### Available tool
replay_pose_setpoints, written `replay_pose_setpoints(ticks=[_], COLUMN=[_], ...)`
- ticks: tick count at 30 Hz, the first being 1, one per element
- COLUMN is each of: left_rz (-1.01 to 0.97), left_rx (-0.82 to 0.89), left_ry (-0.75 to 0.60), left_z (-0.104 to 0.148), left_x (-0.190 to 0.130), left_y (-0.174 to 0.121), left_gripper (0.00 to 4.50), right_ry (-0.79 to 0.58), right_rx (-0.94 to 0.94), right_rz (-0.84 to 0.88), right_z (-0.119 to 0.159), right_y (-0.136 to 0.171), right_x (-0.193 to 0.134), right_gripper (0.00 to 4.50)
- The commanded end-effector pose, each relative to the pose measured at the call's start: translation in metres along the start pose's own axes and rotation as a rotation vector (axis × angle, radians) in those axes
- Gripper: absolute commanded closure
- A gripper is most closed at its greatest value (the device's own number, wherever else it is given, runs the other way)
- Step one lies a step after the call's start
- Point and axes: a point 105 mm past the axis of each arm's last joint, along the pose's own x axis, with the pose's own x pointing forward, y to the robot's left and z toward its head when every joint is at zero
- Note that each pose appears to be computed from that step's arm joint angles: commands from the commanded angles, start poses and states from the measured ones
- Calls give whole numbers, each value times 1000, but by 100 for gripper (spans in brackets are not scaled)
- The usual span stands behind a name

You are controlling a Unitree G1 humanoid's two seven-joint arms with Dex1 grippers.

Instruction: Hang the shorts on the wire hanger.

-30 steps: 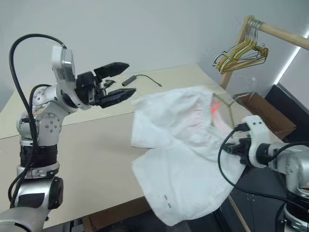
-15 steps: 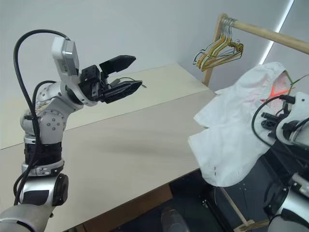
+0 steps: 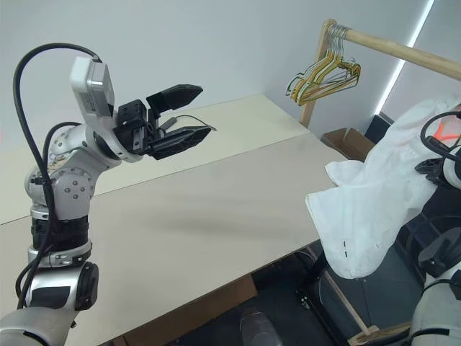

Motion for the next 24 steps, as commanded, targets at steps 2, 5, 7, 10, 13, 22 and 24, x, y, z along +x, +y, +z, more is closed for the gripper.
replay_pose_setpoints(ticks=[2,5,7,10,13,22,24], left_rz=[-17,-20,-21,-21,-19,-21,-24], left_rx=[11,0,-7,-10,-13,-12,-13], left_ry=[-20,-22,-22,-19,-18,-7,-5], left_z=[9,9,9,9,9,10,9], left_x=[-2,-3,-3,-4,-4,-4,-4], left_y=[-7,-10,-12,-14,-15,-17,-17], left_gripper=[4,4,4,4,4,4,4], right_ry=[-25,-30,-28,-17,-11,-26,-22], right_rx=[72,98,125,130,138,164,157], right_rz=[-33,-56,-79,-99,-108,-162,-161], right_z=[9,9,9,5,3,1,-1], right_y=[-12,-20,-27,-32,-35,-54,-54], right_x=[-7,-5,-2,1,4,9,9], right_gripper=[450,450,450,450,450,450,450])
